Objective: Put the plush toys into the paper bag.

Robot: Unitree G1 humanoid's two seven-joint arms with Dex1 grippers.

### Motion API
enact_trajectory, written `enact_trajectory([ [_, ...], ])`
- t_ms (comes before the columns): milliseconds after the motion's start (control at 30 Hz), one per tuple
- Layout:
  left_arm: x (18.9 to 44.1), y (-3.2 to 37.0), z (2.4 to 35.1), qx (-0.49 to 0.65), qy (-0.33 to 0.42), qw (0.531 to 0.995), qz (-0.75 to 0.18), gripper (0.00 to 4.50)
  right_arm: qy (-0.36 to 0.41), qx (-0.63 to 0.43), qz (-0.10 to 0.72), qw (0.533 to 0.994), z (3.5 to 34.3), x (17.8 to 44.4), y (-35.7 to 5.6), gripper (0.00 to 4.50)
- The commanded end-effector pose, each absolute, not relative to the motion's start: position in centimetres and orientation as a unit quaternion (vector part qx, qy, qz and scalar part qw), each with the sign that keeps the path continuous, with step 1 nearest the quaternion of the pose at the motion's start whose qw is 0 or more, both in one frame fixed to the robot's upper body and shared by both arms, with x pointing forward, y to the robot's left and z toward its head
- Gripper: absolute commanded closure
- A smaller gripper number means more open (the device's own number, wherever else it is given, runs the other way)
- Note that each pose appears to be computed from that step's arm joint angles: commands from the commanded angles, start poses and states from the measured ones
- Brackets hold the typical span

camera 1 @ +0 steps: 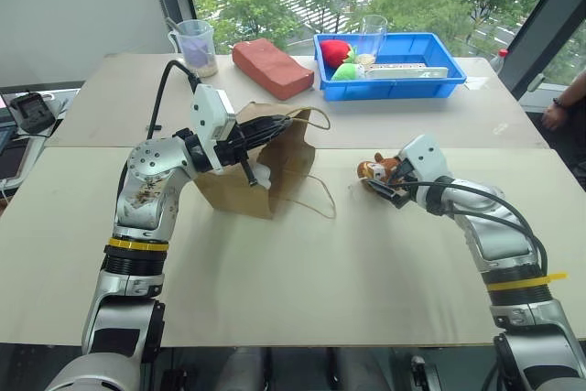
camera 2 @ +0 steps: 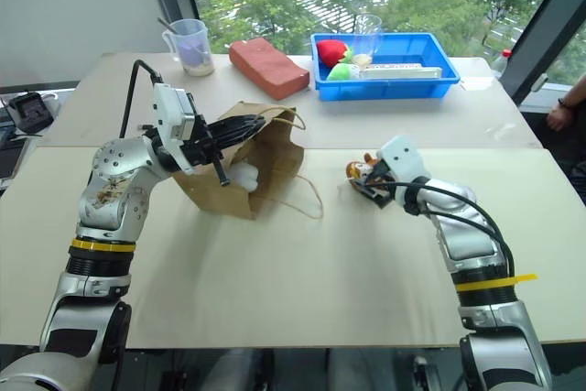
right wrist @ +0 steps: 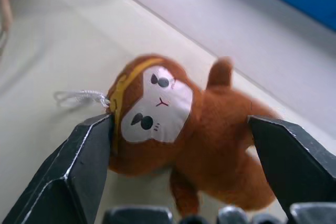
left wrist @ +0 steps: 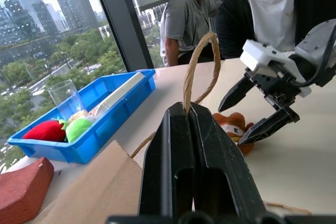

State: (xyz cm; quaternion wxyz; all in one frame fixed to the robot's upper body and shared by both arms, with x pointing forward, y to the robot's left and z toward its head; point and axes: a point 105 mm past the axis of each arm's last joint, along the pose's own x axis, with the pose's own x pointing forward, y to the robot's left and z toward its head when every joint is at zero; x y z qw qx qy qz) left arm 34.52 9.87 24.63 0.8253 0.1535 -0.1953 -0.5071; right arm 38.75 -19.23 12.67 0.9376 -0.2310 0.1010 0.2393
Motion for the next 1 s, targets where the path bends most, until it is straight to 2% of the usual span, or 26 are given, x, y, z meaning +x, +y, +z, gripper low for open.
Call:
enact_trajectory([
  [33,34.1,10.0,26.3,0.166,-0.227,0.819,-0.501,4.50,0.089,-0.242,0.228,0.939,12.8,39.7,-19.3,0.04],
  [100,34.1,10.1,26.4,0.169,-0.227,0.819,-0.499,4.50,0.096,-0.234,0.229,0.940,12.3,39.9,-19.3,0.04],
  [133,34.1,10.2,26.4,0.170,-0.227,0.820,-0.498,4.50,0.096,-0.231,0.230,0.940,12.2,40.0,-19.3,0.29],
  [433,33.8,10.3,26.2,0.172,-0.225,0.821,-0.495,4.50,0.075,-0.225,0.245,0.940,12.8,40.0,-18.7,3.22],
  [567,33.9,10.3,26.3,0.173,-0.226,0.821,-0.495,4.50,0.018,-0.218,0.269,0.938,15.3,40.1,-16.7,4.45],
  [667,33.9,10.2,26.3,0.174,-0.227,0.820,-0.497,4.50,-0.017,-0.171,0.336,0.926,17.3,39.3,-12.9,4.49],
  [800,33.9,9.9,26.4,0.173,-0.230,0.817,-0.500,4.50,-0.019,-0.143,0.428,0.892,17.8,37.4,-7.7,4.49],
  [1000,33.7,9.2,26.7,0.170,-0.237,0.811,-0.508,4.50,-0.014,-0.131,0.460,0.878,17.8,37.2,-3.9,4.49],
])
